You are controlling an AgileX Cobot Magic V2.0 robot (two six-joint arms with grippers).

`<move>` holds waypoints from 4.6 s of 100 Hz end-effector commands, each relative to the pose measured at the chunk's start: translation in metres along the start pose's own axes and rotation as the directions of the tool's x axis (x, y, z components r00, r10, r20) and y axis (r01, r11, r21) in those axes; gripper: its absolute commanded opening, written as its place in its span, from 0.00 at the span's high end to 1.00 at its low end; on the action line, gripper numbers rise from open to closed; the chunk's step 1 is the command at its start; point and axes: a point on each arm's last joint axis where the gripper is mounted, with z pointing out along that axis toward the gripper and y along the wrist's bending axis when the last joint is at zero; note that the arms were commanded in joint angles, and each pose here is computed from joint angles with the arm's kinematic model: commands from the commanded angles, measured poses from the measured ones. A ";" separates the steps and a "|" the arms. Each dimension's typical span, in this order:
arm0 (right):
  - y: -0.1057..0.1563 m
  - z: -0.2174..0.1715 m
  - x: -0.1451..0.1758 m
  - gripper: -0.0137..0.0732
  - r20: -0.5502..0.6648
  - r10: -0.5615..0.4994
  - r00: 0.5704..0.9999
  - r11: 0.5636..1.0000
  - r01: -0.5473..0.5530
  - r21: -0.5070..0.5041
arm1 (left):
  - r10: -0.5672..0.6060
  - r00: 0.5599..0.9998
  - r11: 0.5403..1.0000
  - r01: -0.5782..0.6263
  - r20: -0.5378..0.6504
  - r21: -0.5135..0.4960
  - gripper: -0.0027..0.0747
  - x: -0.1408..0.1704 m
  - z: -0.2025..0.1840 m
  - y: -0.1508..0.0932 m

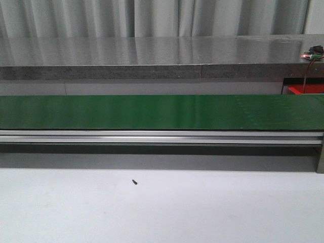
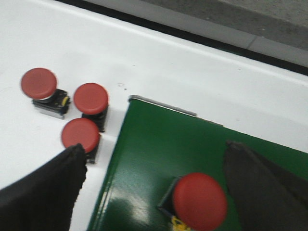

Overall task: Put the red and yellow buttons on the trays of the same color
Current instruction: 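Release the red button on the belt and move the left gripper back to the cluster, then grasp another red button from the cluster with the left gripper, then place the red button on the belt and raise the left gripper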

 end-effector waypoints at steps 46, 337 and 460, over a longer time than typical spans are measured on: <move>0.000 -0.005 -0.011 0.92 0.080 -0.014 0.997 1.000 0.014 0.000 | -0.069 0.997 0.991 0.071 0.019 -0.117 0.24 -0.006 0.032 0.053; 0.000 -0.005 -0.011 0.92 0.080 -0.014 0.997 1.000 0.014 0.000 | 0.222 0.975 0.969 -0.222 -0.006 -0.110 0.71 -0.019 0.011 0.006; 0.000 -0.005 -0.011 0.92 0.080 -0.014 0.997 1.000 0.014 0.000 | 0.269 0.959 0.960 -0.275 -0.090 -0.057 0.26 -0.005 0.043 -0.008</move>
